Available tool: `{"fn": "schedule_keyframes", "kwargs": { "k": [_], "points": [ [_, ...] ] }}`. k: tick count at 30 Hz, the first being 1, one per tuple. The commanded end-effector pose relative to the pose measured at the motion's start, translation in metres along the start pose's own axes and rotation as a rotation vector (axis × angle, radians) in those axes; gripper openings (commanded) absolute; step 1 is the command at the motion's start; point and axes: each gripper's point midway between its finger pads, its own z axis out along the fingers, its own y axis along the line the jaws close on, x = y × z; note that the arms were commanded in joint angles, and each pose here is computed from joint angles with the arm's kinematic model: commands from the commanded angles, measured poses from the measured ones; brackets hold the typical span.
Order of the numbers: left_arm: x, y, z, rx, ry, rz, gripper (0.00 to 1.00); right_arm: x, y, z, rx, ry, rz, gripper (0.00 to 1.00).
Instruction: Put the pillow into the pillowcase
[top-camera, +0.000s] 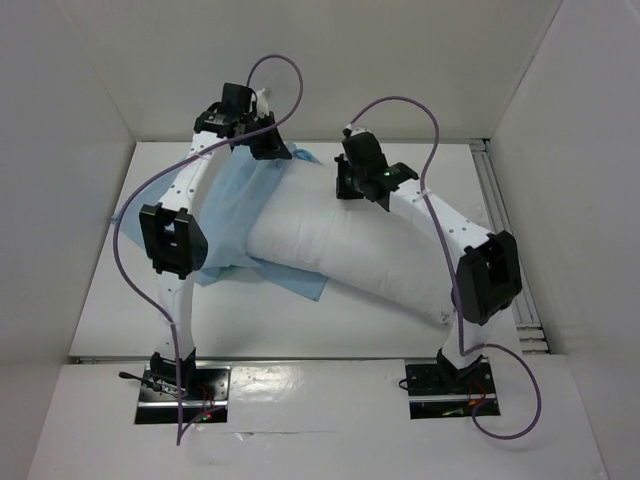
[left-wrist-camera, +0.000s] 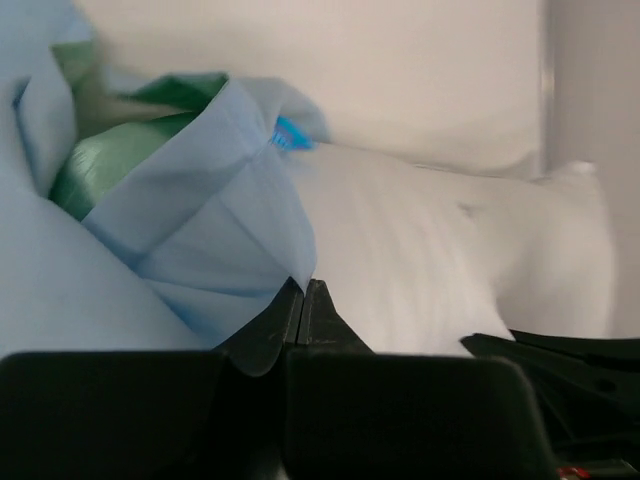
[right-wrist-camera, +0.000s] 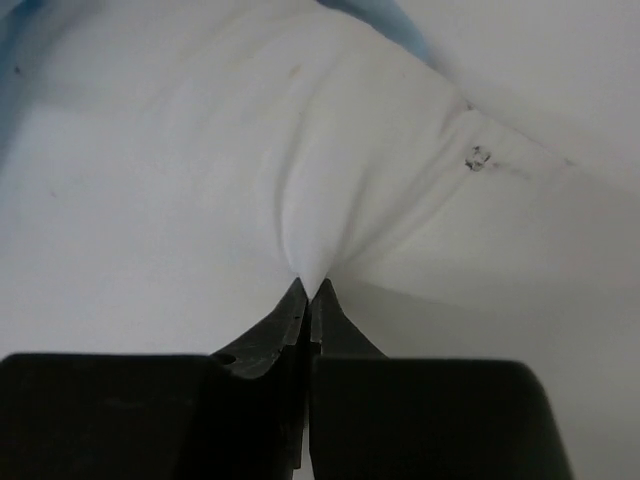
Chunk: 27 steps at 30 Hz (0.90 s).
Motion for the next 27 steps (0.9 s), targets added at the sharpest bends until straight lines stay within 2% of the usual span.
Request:
{"fn": "schedule_keyframes", "kwargs": {
  "k": [1,4,8,13,17,20,24,27],
  "points": [
    [-0.028,-0.105,-0.08,0.339,-0.107,0.087,0.0,-0.098,0.031,-0.086,-0.125,-0.358,0.004,0.0],
    [-0.033,-0.131,-0.106,0.423,-0.128,0.094,0.0,-0.128,0.049,-0.142,-0.157,-0.503,-0.061,0.0],
    [-0.031,-0.153,-0.128,0.514,-0.114,0.097,0.0,-0.136,0.067,-0.174,-0.2,-0.58,-0.081,0.0],
    [0.009,-0.153,-0.104,0.484,-0.007,0.055,0.0,-0.108,0.079,-0.143,-0.231,-0.54,-0.02,0.0],
    [0.048,-0.16,-0.09,0.485,0.082,0.045,0.0,-0.067,0.072,-0.057,-0.139,-0.382,0.003,0.0],
    [0.06,-0.16,-0.087,0.482,0.108,0.041,0.0,-0.039,0.062,-0.022,-0.125,-0.288,0.053,0.0],
    [0.063,-0.151,-0.078,0.454,0.114,0.042,0.0,-0.036,0.061,-0.013,-0.149,-0.274,0.119,0.0],
    [0.07,-0.138,-0.056,0.425,0.16,0.017,0.02,-0.047,0.058,-0.029,-0.156,-0.342,0.156,0.0]
  ]
}}
